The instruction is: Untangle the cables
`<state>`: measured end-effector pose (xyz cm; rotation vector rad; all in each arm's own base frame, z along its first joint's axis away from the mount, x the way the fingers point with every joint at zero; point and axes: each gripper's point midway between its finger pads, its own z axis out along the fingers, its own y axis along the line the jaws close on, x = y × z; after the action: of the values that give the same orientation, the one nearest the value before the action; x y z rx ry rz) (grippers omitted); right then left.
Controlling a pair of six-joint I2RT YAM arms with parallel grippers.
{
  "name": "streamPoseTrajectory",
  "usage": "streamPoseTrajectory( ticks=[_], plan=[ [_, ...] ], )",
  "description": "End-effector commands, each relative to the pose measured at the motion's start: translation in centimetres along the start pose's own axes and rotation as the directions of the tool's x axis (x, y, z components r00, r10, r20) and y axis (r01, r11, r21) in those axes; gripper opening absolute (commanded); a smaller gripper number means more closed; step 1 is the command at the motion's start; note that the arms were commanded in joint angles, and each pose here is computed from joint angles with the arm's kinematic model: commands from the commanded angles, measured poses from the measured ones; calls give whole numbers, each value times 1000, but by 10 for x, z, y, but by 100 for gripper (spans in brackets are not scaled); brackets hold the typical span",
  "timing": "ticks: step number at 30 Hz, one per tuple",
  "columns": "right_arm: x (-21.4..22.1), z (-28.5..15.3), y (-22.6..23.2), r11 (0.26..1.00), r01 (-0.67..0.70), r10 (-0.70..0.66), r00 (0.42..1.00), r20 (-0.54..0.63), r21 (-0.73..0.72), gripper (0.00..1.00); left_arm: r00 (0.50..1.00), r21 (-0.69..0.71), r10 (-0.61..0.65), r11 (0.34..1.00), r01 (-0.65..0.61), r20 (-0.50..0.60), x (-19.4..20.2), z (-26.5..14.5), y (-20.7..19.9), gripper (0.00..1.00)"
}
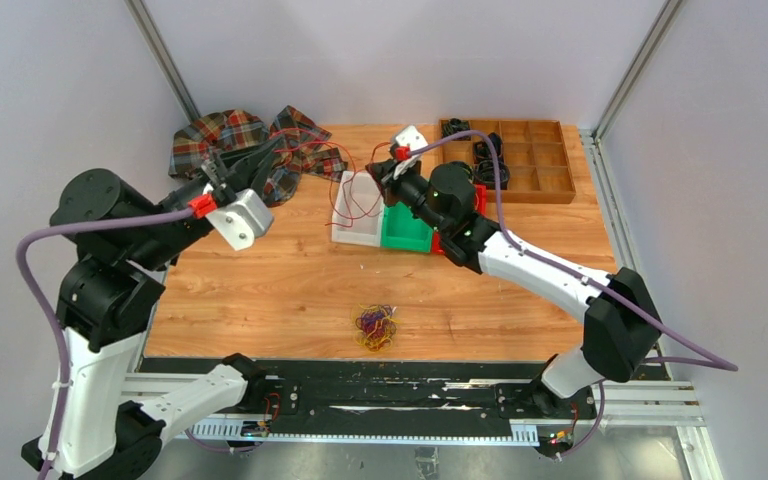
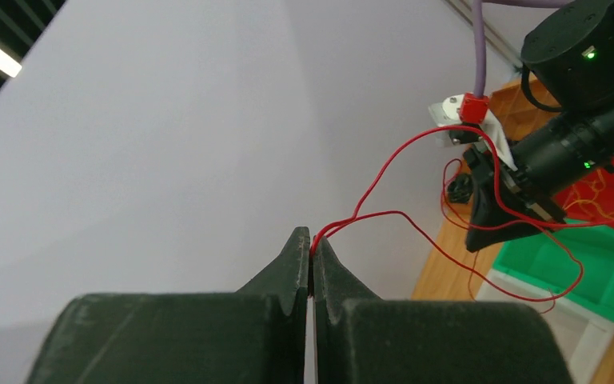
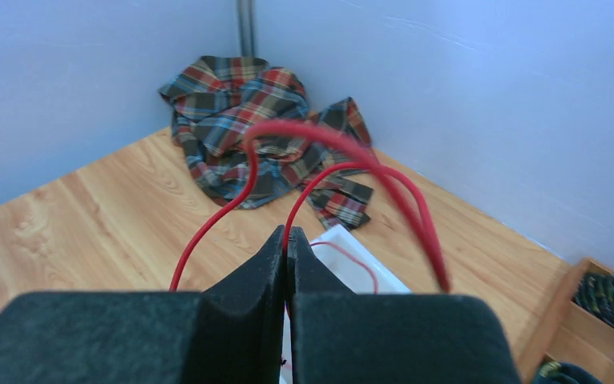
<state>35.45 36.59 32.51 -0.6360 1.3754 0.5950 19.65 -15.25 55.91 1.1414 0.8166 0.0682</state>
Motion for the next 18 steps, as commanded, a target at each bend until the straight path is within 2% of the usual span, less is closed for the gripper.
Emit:
streamPoseTrajectory(
  ticks=[1,6,18],
  plan=[
    [7,-9,-36,996,-11,15,999,-37,87,0,985,-3,-168,986,169,46,3,22,-7,1],
    [23,-14,-56,992,-4,13,997,-70,130,1,962,18,-265,964,264,74,12,50,-16,0],
    [66,-11,-96,977,37,-2,986,-164,211,0,942,61,-335,940,336,-29,62,99,-44,1]
  ],
)
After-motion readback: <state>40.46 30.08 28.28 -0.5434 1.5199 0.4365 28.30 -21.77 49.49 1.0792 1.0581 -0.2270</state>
